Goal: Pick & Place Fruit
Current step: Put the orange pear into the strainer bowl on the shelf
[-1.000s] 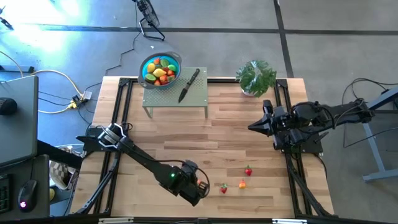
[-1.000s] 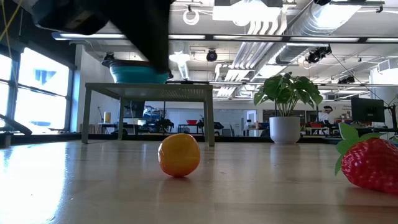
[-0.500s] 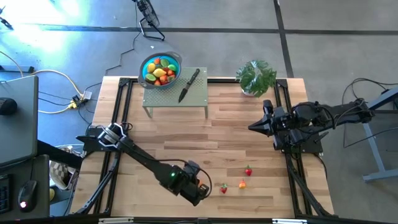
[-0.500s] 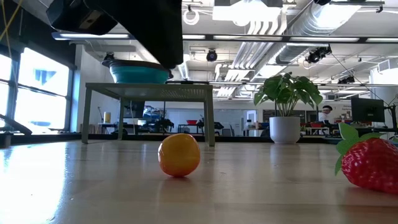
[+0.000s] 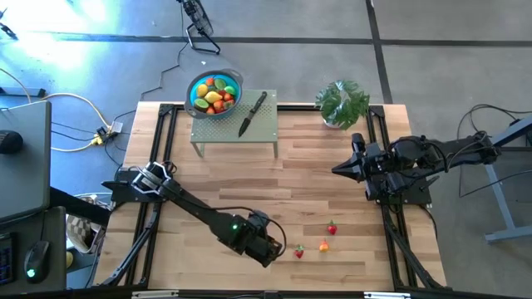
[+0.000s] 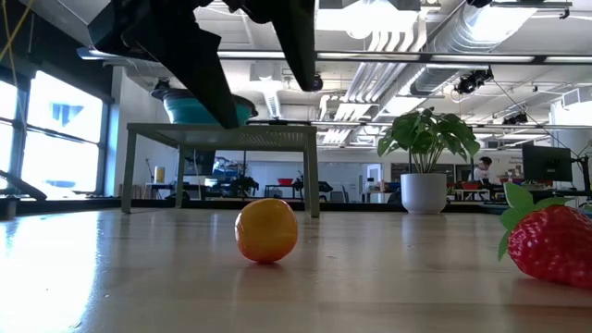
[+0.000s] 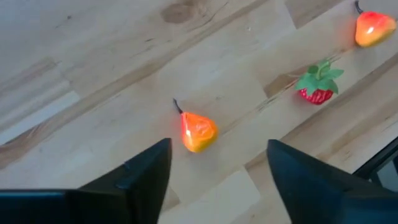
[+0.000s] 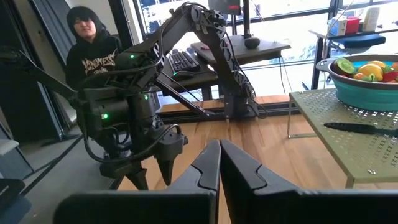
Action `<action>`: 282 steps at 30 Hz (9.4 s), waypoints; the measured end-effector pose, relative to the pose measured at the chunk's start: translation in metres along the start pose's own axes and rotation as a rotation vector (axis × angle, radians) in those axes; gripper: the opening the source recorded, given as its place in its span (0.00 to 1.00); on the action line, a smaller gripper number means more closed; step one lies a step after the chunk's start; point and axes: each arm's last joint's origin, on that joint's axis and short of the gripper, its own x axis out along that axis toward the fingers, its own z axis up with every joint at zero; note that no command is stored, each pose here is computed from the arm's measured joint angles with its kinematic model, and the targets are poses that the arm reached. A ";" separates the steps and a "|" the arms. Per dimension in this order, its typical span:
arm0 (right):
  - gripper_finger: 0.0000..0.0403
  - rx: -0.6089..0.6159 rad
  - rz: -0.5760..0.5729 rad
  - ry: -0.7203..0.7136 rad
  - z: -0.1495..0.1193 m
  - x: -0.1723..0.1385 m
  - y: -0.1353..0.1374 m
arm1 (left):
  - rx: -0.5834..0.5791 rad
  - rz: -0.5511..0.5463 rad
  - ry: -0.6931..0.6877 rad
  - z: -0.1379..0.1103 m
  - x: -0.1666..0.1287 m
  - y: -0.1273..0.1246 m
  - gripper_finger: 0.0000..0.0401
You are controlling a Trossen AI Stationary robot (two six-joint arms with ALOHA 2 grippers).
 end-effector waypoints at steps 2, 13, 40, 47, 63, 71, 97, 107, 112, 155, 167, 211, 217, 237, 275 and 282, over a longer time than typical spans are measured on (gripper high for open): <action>0.01 -0.004 0.000 0.000 0.000 0.000 0.000 | 0.000 -0.001 0.001 0.000 0.000 0.000 0.68; 0.01 -0.018 0.000 0.000 0.000 0.000 0.000 | -0.004 -0.018 0.000 0.000 0.000 -0.002 0.75; 0.01 -0.018 0.000 -0.001 0.000 0.000 0.000 | -0.110 -0.024 -0.009 -0.002 0.003 -0.003 0.75; 0.01 -0.018 0.000 -0.001 0.000 0.000 0.000 | -0.187 -0.022 -0.008 -0.002 0.003 -0.002 0.75; 0.01 -0.017 -0.002 -0.002 0.000 0.000 0.000 | -0.219 0.039 -0.008 -0.012 0.038 0.000 0.75; 0.01 -0.018 -0.003 -0.001 0.000 0.000 0.000 | -0.253 0.036 0.016 -0.018 0.056 -0.002 0.75; 0.01 -0.026 -0.007 0.025 -0.002 0.005 0.000 | -0.303 0.050 -0.010 -0.019 0.063 0.000 0.75; 0.01 -0.028 -0.007 0.023 -0.002 0.005 0.000 | -0.341 0.085 -0.006 -0.021 0.068 0.003 0.75; 0.01 -0.028 -0.007 0.022 -0.002 0.005 0.000 | -0.339 0.116 0.008 -0.021 0.068 0.006 0.75; 0.01 -0.028 -0.007 0.022 -0.002 0.005 0.000 | -0.385 0.163 0.040 -0.022 0.068 0.010 0.36; 0.01 -0.028 -0.007 0.022 -0.002 0.005 0.000 | -0.380 0.171 0.042 -0.022 0.068 0.010 0.36; 0.01 -0.080 -0.002 0.019 -0.002 0.005 0.000 | -0.353 0.133 -0.014 -0.019 0.061 0.008 0.36; 0.01 -0.081 -0.002 0.024 -0.002 0.005 0.000 | -0.336 0.120 -0.020 -0.016 0.051 0.007 0.36; 0.01 -0.086 -0.004 0.040 -0.004 0.005 0.000 | -0.212 0.079 -0.138 0.007 -0.026 0.014 0.36; 0.01 -0.145 -0.186 -0.001 0.001 0.005 -0.014 | -0.189 0.264 -0.692 0.178 -0.227 0.156 0.36; 0.01 -0.117 -0.334 -0.024 0.003 0.004 -0.026 | -0.172 0.394 -0.682 0.225 -0.237 0.194 0.36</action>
